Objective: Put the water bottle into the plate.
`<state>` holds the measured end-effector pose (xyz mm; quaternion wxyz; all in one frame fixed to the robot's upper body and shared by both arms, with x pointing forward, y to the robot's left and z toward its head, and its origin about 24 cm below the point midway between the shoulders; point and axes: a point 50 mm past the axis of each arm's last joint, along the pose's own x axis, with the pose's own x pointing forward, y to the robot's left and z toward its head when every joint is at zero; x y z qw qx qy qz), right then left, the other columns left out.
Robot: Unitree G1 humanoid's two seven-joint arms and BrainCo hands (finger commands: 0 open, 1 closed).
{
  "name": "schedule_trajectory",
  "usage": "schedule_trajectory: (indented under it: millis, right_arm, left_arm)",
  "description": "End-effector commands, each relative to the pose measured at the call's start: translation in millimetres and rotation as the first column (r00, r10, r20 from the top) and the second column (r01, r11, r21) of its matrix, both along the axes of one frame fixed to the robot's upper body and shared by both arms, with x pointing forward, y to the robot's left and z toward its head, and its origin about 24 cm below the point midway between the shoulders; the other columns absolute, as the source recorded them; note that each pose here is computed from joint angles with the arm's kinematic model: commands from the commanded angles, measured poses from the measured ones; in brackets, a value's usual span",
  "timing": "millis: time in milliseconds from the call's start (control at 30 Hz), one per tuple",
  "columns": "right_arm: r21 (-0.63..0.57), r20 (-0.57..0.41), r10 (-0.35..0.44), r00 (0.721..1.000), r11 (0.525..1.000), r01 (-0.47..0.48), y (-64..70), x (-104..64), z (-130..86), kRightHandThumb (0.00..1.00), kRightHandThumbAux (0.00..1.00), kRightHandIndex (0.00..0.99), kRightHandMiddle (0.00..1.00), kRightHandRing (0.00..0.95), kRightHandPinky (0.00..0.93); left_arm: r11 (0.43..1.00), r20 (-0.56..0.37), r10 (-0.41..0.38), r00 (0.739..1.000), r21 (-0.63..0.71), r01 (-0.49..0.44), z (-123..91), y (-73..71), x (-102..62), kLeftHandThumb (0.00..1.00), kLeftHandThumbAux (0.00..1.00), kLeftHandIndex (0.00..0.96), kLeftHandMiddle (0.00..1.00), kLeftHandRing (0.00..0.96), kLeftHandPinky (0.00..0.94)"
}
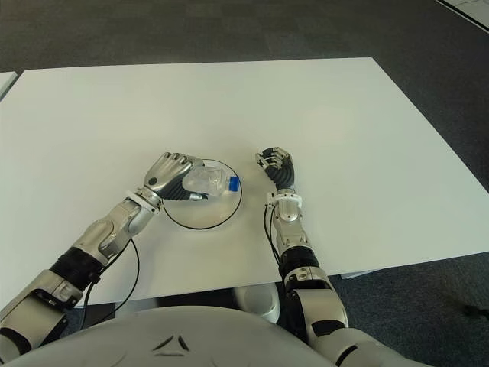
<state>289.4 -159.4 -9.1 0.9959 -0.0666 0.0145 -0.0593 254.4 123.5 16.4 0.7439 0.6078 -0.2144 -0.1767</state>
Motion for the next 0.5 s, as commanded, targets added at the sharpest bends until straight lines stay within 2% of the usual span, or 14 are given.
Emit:
schedule_trajectory:
  millis: [33,233,400,500]
  right_arm:
    - [-0.004,-0.028,-0.004,1.000,1.000,0.004,-0.2,-1.6,-4,0.710,0.729,0.431,0.520,0.530,0.553]
    - [-0.004,-0.027,-0.006,1.000,1.000,0.006,-0.2,-1.5,-3,0.711,0.730,0.431,0.519,0.526,0.544]
    - [-0.003,-0.025,-0.005,1.000,1.000,0.005,-0.4,-1.5,-3,0.711,0.730,0.431,0.513,0.520,0.538]
    - [-0.006,-0.024,-0.003,1.000,1.000,0.003,-0.5,-1.6,-3,0.710,0.731,0.430,0.511,0.518,0.539]
  left_arm:
    - [1.000,0.039,-0.010,0.999,0.008,0.010,0,-2.5,4.3,0.851,0.668,0.398,0.546,0.865,0.871]
    - [0.999,0.018,-0.011,1.000,0.049,0.010,-5,-1.0,6.8,0.851,0.668,0.398,0.545,0.855,0.843]
    - [0.999,0.000,0.010,1.000,0.045,-0.010,-8,-0.2,8.1,0.854,0.664,0.410,0.559,0.779,0.758]
    - [0.999,-0.044,0.018,0.999,0.033,-0.016,-10,0.0,8.5,0.852,0.663,0.407,0.569,0.740,0.704]
